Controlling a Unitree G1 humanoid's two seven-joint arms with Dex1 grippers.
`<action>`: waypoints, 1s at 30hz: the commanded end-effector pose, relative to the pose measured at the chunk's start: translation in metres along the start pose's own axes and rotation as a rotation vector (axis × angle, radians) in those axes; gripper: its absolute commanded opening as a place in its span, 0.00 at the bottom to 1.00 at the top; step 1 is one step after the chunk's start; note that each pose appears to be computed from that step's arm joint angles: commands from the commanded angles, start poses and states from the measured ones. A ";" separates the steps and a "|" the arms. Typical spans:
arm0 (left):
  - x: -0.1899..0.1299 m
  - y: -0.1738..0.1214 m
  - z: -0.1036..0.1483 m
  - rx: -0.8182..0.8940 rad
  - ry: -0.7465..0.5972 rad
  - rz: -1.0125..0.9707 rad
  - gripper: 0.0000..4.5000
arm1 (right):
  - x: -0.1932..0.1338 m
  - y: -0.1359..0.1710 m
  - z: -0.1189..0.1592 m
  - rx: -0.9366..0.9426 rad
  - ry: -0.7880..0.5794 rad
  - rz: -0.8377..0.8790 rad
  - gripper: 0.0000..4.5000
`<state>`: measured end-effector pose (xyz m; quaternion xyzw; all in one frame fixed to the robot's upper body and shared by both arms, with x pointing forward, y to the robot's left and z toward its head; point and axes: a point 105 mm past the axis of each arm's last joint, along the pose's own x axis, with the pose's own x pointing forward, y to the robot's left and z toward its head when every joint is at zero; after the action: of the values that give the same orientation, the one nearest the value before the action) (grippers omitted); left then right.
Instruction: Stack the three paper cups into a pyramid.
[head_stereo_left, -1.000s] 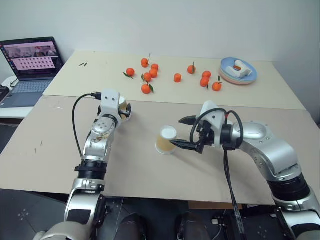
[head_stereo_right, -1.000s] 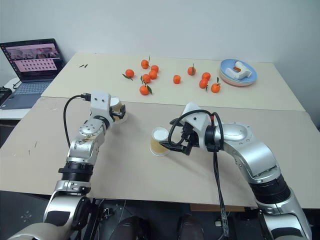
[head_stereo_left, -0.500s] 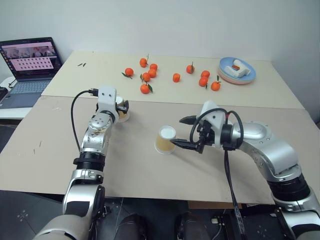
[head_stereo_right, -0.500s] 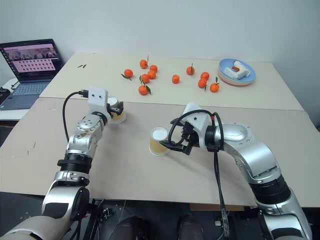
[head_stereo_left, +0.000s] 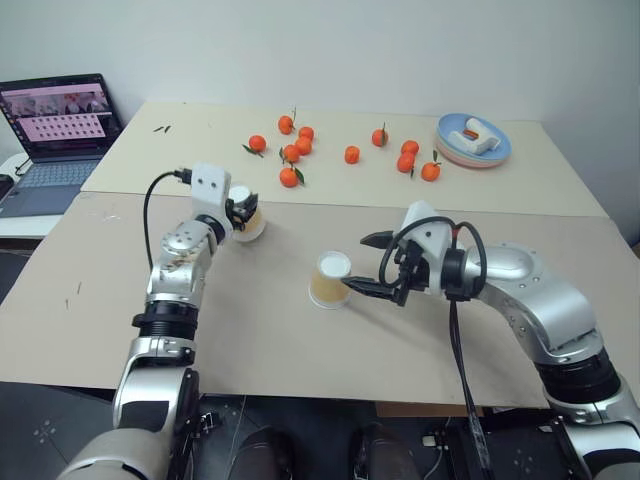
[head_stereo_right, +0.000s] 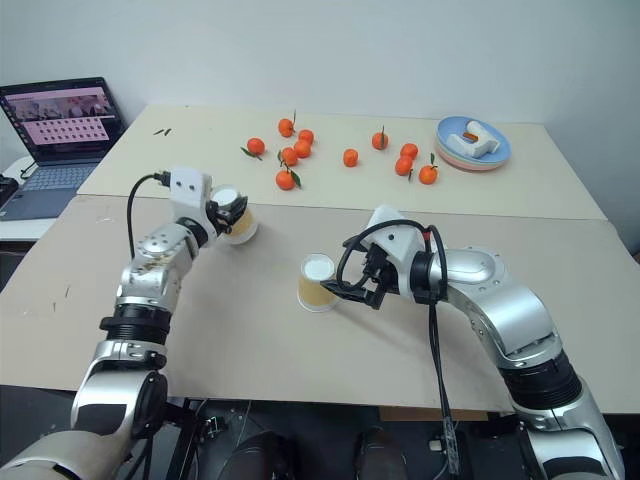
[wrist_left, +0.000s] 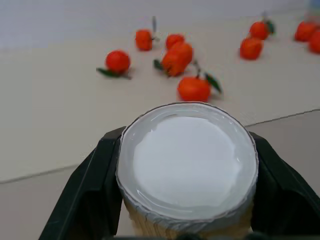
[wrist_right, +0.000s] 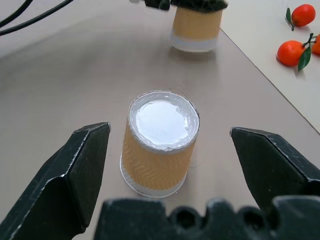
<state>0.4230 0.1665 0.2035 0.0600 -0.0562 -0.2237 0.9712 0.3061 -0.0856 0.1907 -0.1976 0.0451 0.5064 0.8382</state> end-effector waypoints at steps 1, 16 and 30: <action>-0.046 -0.034 0.034 0.075 -0.051 -0.483 0.58 | -0.008 -0.006 0.008 -0.034 -0.018 -0.051 1.00; -0.069 -0.069 -0.028 0.258 0.255 -0.883 0.58 | -0.015 -0.015 0.005 -0.029 -0.008 -0.126 1.00; -0.037 -0.100 -0.024 0.289 0.159 -0.964 0.58 | -0.020 -0.017 0.006 -0.036 -0.006 -0.158 1.00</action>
<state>0.3500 0.0995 0.1532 0.2150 0.0405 -0.6246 0.7496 0.3126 -0.1024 0.1897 -0.2002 0.0474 0.4534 0.8672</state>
